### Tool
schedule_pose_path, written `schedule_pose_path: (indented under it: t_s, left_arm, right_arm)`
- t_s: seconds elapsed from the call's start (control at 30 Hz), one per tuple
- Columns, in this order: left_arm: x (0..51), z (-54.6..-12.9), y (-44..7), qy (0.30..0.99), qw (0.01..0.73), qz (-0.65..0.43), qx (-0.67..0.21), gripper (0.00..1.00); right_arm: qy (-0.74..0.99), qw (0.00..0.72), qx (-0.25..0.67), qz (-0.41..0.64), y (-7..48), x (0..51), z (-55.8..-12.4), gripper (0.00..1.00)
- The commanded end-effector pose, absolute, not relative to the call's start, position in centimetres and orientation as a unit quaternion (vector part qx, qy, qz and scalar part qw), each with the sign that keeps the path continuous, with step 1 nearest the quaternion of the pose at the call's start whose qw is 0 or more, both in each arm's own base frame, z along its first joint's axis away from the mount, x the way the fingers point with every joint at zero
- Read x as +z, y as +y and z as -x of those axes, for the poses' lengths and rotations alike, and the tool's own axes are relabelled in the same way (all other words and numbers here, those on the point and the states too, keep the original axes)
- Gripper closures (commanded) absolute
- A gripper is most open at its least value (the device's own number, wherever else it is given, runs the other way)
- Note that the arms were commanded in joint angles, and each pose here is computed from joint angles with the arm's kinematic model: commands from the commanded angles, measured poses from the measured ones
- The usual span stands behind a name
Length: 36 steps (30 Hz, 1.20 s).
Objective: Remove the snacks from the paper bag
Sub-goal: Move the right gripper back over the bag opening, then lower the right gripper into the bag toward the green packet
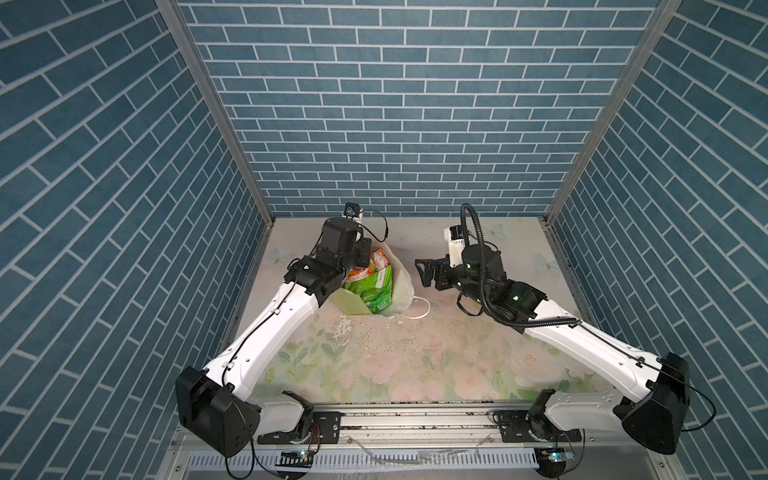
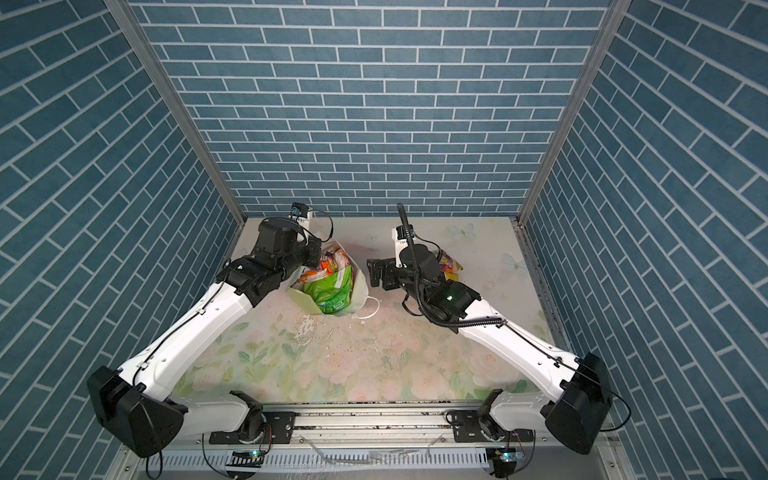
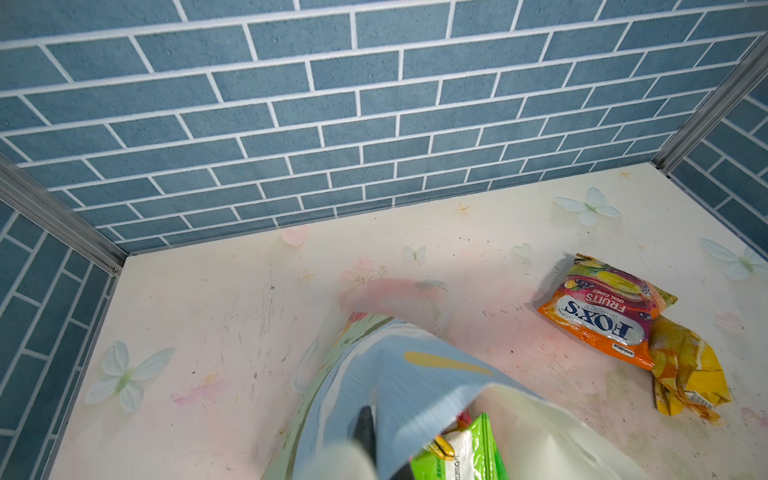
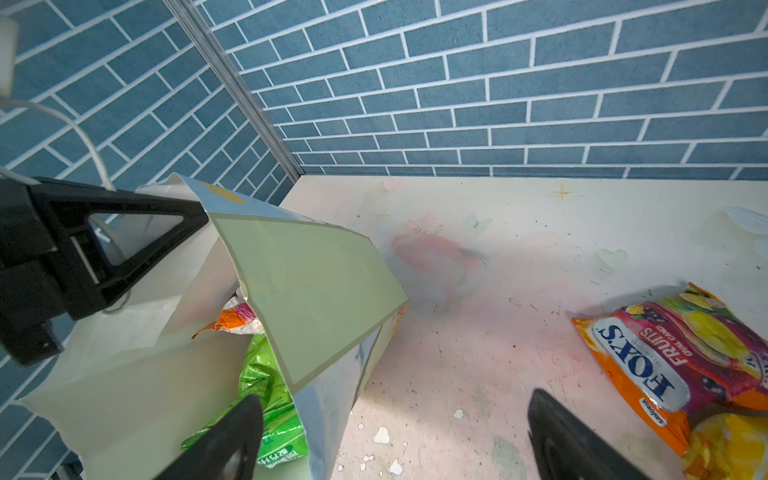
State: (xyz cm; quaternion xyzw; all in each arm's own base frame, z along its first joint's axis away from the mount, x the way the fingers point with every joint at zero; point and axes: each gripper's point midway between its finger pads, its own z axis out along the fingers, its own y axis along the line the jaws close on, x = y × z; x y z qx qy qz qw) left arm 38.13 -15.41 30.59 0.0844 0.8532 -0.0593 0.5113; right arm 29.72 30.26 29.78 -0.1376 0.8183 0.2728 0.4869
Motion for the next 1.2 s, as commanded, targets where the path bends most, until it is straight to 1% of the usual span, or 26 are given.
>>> schedule_pose_path:
  t_s: [0.0,0.43,0.63,0.83,0.9,1.17]
  left_arm:
    - [32.5,-38.6,-15.1,0.836,0.541,-0.068,-0.059,1.0]
    - [32.3,-38.8,-15.1,0.838,0.538,-0.068,-0.055,1.0]
    - [32.2,-38.8,-15.1,0.838,0.538,-0.068,-0.053,1.0]
    - [32.1,-38.9,-15.0,0.839,0.538,-0.068,-0.051,1.0]
    - [32.0,-38.9,-15.0,0.839,0.537,-0.068,-0.05,1.0]
    - [32.1,-38.9,-15.1,0.84,0.536,-0.069,-0.052,1.0]
  right_arm:
    - [0.81,0.498,0.269,0.151,31.1,30.9,-29.9,0.01]
    - [0.788,0.489,0.328,0.181,34.6,32.9,-28.9,0.01]
    - [0.785,0.485,0.33,0.198,36.1,32.8,-28.4,0.01]
    - [0.785,0.492,0.31,0.216,36.8,32.7,-27.7,0.02]
    - [0.782,0.492,0.31,0.226,37.2,32.7,-27.3,0.04]
    - [0.771,0.478,0.314,0.281,39.5,32.5,-25.1,0.19]
